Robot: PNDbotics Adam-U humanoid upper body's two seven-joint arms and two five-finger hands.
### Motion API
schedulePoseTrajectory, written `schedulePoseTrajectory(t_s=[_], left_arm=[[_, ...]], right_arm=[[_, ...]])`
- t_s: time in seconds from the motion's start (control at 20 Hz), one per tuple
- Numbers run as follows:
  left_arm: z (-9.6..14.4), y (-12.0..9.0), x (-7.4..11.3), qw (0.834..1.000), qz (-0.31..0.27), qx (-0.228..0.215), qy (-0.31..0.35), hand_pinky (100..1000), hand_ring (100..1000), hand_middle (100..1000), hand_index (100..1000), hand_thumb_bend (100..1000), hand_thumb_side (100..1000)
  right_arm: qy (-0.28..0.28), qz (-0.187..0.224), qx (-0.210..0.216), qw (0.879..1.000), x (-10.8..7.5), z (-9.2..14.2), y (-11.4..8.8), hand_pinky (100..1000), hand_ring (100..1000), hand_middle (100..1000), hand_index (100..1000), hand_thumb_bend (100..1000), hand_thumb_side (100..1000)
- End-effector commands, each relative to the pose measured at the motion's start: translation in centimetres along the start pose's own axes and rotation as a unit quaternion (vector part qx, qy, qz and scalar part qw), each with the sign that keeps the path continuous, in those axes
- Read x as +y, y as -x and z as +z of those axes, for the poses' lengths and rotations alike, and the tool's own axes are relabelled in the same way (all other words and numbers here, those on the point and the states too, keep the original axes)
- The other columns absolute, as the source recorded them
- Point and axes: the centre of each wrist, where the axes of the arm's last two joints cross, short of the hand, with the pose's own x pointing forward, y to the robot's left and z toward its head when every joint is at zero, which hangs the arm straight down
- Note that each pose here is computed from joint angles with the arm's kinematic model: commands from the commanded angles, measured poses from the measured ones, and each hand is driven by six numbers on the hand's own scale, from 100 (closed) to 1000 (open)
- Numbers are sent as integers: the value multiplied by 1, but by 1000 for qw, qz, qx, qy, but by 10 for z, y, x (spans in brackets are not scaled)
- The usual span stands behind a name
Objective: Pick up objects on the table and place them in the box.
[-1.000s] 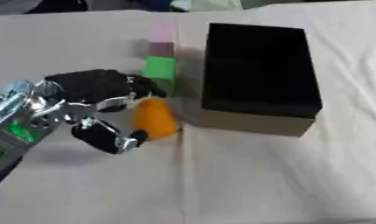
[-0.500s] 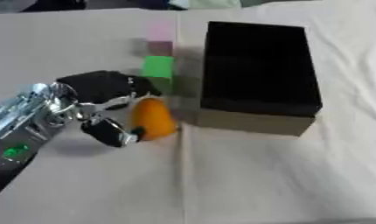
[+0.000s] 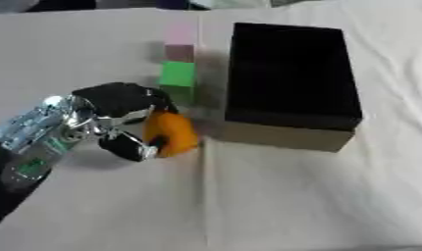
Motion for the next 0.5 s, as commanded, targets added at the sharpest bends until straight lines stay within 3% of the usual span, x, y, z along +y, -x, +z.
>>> schedulePoseTrajectory(t_s=[0.05,0.25,0.5], left_arm=[[2,2,8,1000,1,4,-24,611,754,768,805,100,309],[10,-2,17,998,2,-5,-57,603,734,777,810,100,229],[36,-10,45,994,-1,-15,-109,553,666,753,785,100,245]], right_arm=[[10,1,-7,1000,-6,-4,-2,860,625,582,795,100,1000],[10,3,-5,1000,-6,-3,-1,861,625,582,795,100,1000],[10,5,-4,1000,-6,-3,-1,861,627,582,795,100,1000]])
